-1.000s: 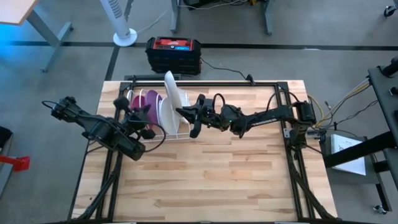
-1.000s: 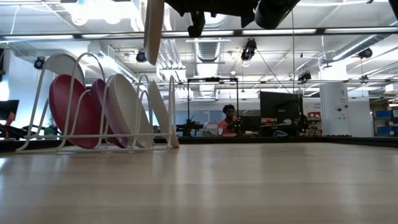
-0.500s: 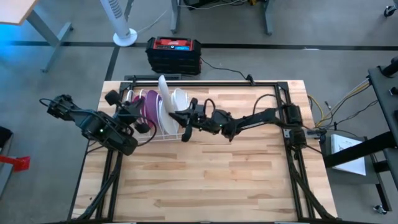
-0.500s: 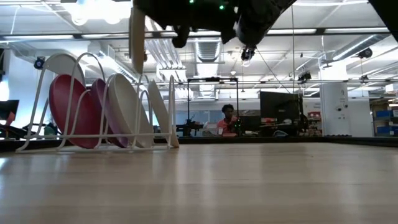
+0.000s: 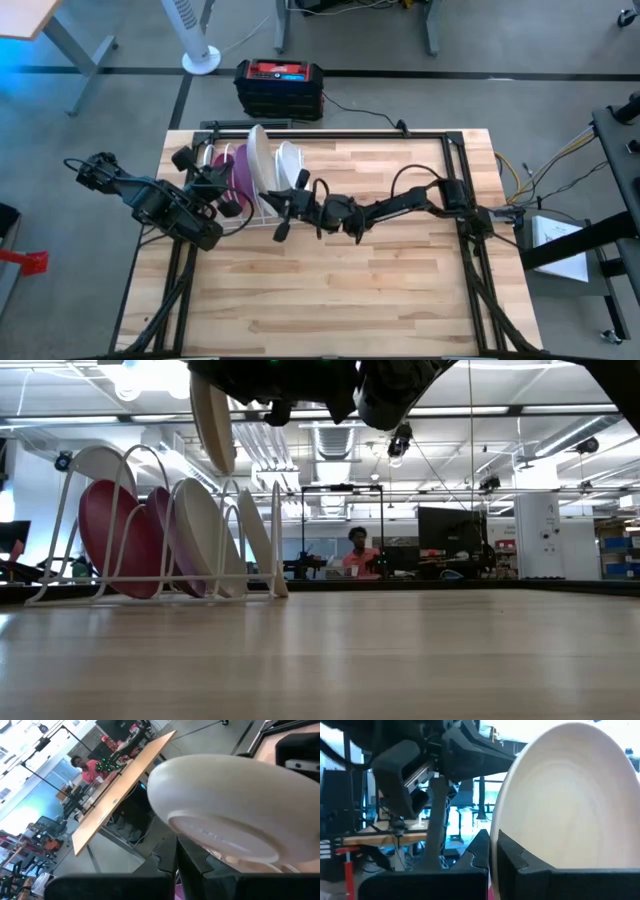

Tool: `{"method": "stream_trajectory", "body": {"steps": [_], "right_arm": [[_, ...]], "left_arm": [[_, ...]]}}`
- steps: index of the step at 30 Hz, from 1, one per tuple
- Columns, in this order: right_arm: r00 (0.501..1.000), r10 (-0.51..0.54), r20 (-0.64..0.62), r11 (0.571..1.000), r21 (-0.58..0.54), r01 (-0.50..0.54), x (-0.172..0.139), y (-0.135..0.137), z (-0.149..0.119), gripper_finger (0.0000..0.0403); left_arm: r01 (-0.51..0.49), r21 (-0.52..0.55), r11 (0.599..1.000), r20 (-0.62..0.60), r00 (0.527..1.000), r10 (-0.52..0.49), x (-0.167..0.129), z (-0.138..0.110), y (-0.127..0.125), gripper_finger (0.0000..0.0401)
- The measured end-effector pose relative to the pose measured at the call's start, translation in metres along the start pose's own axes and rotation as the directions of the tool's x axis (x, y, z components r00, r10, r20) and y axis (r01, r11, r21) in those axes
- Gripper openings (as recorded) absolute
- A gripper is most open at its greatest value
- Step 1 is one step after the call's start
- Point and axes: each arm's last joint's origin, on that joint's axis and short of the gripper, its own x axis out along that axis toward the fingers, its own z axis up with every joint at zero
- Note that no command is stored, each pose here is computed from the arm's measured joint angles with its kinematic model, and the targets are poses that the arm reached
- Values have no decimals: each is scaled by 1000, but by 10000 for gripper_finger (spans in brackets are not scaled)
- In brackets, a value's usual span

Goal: Sort dishes
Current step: Put the brown plate into the white dish rack

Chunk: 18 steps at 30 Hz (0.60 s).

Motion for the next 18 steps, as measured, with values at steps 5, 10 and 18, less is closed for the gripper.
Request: {"method": "stream_trajectory", "body": {"steps": [5, 10, 18], "right_arm": [[1000, -12, -5, 1000, -11, 12, 0, 1, -2, 0], [1000, -11, -9, 1000, 3, 11, 0, 1, -5, 0], [999, 36, 3, 999, -5, -36, 0, 1, -9, 0]], "left_arm": [[5, -1, 1000, -3, 1000, -5, 0, 0, 0, 1], [5, -2, 1000, -3, 1000, -5, 0, 0, 0, 1], [4, -5, 1000, -3, 1000, -4, 0, 0, 0, 1]]}}
